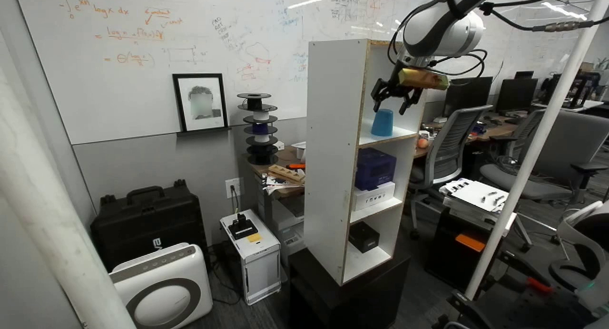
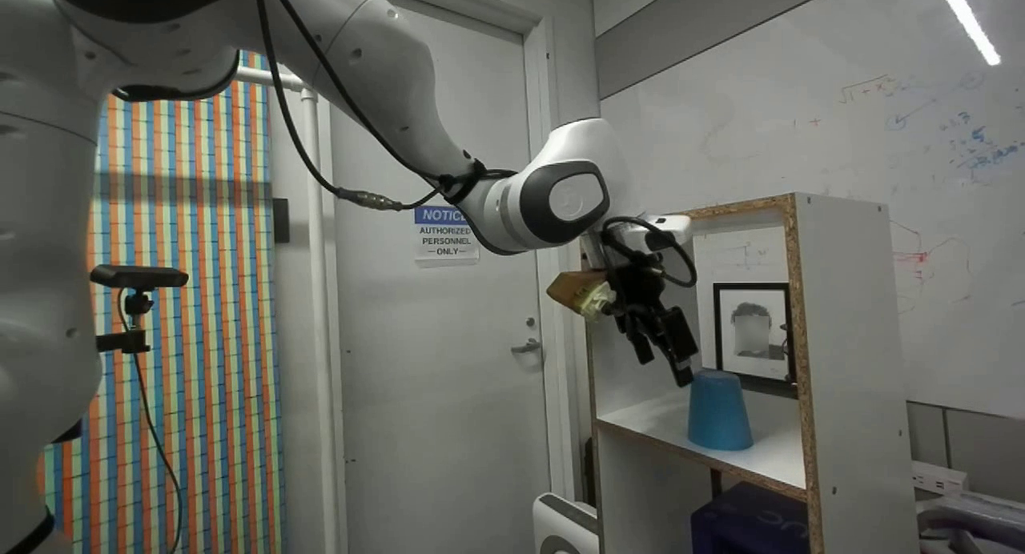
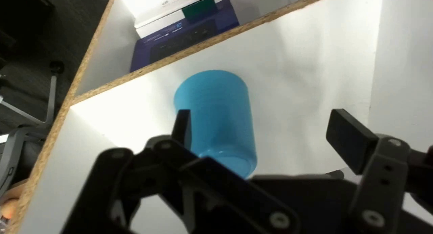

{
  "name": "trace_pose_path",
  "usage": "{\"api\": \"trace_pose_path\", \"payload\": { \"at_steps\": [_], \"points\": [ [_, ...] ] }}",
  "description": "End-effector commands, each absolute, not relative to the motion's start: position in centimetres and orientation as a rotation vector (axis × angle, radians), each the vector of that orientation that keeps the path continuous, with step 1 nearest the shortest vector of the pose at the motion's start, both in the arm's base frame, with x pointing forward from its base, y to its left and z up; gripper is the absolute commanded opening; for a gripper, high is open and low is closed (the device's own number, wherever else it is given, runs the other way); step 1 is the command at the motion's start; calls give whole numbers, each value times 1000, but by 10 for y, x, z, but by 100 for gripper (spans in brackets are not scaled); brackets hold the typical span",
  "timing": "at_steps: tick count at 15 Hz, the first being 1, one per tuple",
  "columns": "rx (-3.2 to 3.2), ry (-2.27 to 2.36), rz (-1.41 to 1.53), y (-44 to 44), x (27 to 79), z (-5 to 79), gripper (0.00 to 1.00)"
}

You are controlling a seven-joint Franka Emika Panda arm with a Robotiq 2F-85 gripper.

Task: Move the blue cup to the top shelf

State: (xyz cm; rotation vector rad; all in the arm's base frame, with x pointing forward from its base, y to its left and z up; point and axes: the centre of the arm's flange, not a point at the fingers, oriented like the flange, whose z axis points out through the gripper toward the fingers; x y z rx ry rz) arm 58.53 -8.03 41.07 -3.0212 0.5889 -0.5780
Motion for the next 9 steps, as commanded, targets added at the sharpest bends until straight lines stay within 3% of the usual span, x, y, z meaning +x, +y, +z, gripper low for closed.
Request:
{"api": "trace_pose_path", "payload": {
  "at_steps": [1,9],
  "points": [
    [-2971,493,-547,-57,582,398,100],
    [-3061,450,-509,-37,546,360,100]
  ]
}}
